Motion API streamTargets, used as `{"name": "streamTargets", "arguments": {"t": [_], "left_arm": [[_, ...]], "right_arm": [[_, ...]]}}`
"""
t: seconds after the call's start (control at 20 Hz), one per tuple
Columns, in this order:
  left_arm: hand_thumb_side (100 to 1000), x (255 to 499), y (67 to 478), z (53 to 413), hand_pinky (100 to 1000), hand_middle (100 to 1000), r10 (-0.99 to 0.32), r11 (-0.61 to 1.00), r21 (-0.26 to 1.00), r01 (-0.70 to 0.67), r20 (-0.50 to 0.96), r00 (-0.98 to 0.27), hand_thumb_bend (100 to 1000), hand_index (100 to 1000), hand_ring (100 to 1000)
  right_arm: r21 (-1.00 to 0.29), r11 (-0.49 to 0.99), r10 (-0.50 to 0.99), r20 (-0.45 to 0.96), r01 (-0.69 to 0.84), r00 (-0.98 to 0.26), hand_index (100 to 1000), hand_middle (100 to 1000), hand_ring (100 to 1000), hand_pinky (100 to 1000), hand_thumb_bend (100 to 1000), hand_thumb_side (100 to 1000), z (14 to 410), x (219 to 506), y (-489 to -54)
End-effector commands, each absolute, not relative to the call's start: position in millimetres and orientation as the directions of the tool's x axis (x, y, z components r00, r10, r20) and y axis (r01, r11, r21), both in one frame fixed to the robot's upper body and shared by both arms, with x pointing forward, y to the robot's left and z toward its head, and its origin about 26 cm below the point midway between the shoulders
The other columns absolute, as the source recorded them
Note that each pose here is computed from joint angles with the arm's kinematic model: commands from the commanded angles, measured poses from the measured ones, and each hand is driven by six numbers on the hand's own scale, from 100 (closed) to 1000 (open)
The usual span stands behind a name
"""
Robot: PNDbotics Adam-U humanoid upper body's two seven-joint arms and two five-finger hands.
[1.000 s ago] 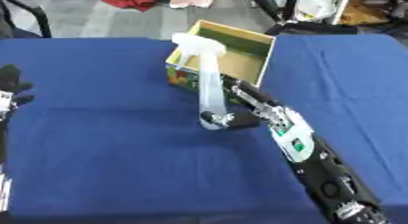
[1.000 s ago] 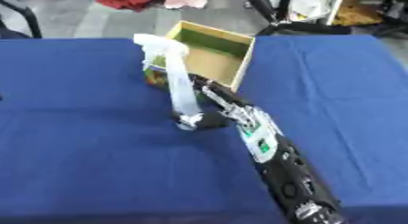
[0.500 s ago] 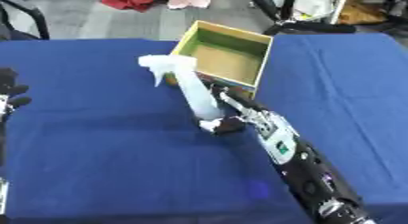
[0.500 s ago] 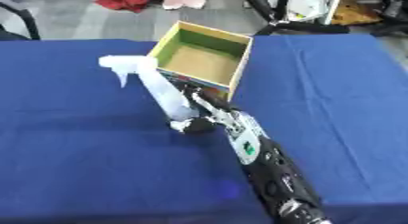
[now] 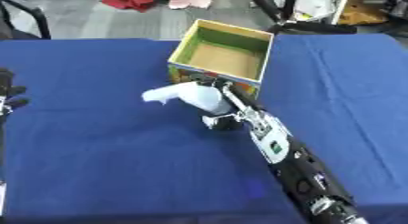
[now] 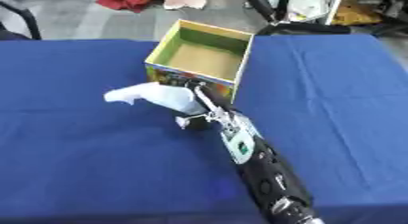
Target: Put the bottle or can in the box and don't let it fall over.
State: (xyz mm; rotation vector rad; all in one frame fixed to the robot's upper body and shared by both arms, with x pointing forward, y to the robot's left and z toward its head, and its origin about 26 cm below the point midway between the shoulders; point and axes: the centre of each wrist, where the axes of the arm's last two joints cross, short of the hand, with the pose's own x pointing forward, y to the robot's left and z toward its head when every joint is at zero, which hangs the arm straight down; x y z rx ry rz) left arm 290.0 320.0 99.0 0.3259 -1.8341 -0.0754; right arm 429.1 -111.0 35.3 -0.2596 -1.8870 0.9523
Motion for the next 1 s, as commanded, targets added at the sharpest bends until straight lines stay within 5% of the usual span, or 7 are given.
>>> {"name": "streamTargets", "arguments": {"t": [0.05, 0.35, 0.7, 0.8, 0.9, 1.0], "left_arm": [[804, 291.0, 319.2, 105.8, 786, 856, -0.265, 0.959, 0.223, -0.178, 0.925, -0.272, 680, 902, 798], [804, 292.1, 316.9, 106.5, 786, 856, -0.26, 0.961, 0.221, -0.165, 0.925, -0.278, 680, 902, 798], [803, 296.8, 311.5, 113.3, 786, 856, -0.247, 0.967, 0.211, -0.146, 0.918, -0.309, 681, 902, 798], [803, 300.2, 306.5, 117.3, 786, 856, -0.237, 0.971, 0.209, -0.12, 0.914, -0.328, 681, 902, 798], [803, 301.9, 303.3, 119.0, 786, 856, -0.232, 0.973, 0.211, -0.099, 0.912, -0.338, 681, 902, 798], [803, 302.6, 301.9, 119.6, 786, 855, -0.231, 0.973, 0.214, -0.088, 0.911, -0.341, 681, 902, 798]], "right_arm": [[-0.665, 0.732, 0.496, 0.669, -0.148, -0.553, 380, 785, 883, 1000, 100, 100, 68.4, 439.9, -108.8], [-0.611, 0.784, 0.439, 0.671, -0.109, -0.598, 377, 781, 877, 1000, 100, 100, 132.3, 458.8, -114.2], [-0.623, 0.782, 0.511, 0.657, -0.018, -0.554, 399, 786, 884, 1000, 100, 100, 152.2, 475.4, -136.6], [-0.635, 0.769, 0.583, 0.656, 0.068, -0.479, 553, 823, 912, 1000, 100, 129, 156.6, 485.9, -167.1], [-0.647, 0.746, 0.65, 0.657, 0.157, -0.383, 787, 886, 949, 1000, 110, 378, 158.8, 493.9, -202.3], [-0.654, 0.717, 0.697, 0.658, 0.241, -0.285, 922, 931, 975, 1000, 250, 511, 162.9, 499.4, -234.8]]}}
